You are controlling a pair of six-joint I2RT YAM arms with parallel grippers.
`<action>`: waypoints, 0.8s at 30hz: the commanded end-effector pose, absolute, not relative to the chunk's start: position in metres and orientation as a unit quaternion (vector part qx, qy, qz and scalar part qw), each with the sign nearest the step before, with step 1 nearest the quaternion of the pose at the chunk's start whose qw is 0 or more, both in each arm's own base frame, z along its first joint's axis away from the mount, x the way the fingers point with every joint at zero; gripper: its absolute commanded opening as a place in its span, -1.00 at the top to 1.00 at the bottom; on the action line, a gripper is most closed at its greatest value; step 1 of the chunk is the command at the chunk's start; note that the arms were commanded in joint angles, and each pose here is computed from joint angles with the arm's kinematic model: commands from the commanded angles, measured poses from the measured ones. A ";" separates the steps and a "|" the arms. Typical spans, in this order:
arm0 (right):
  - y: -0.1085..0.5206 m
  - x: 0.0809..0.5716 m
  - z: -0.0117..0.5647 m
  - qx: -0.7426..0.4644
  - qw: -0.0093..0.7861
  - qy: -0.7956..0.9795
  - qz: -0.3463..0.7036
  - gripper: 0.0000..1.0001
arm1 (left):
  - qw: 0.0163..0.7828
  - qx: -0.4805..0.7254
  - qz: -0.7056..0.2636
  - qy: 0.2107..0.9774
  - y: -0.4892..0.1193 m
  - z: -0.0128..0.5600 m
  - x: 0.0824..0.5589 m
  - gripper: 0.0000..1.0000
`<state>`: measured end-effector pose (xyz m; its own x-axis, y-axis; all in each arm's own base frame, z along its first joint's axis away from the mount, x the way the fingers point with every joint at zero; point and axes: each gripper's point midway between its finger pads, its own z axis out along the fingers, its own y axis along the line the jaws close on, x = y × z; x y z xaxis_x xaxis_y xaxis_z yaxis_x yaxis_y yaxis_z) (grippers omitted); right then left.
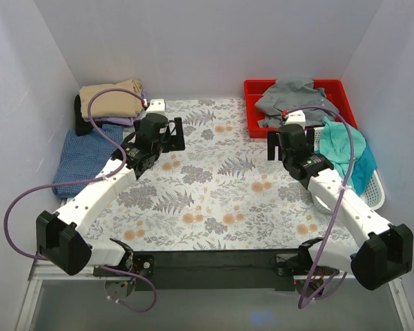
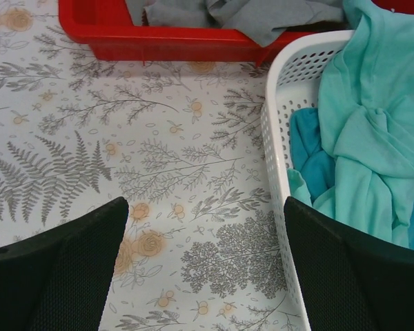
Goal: Fold and stack the t-shirts
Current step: Grab the tshirt from the pile
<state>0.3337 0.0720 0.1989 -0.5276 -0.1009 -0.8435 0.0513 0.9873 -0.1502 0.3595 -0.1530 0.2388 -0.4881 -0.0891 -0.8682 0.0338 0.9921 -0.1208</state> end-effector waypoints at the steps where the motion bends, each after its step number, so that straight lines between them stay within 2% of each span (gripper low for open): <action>1: 0.051 0.338 0.206 0.024 0.492 0.860 -0.136 -0.97 | 0.515 -0.011 -0.069 0.854 -0.157 0.246 0.362 -0.96; 10: -0.013 0.376 0.207 0.143 0.465 0.836 -0.253 -0.97 | 0.497 0.019 -0.094 0.862 -0.175 0.236 0.365 -0.96; 24: -0.107 0.419 0.138 0.225 0.366 0.853 -0.295 -0.97 | 0.460 0.058 -0.120 0.878 -0.196 0.202 0.366 -0.96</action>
<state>0.3995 -0.0883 0.1276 -0.6890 0.1276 -0.7134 0.5339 0.7551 -0.3805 0.3665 -0.1880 0.2048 -0.5703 -0.0290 -0.8209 0.1700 0.9736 -0.1525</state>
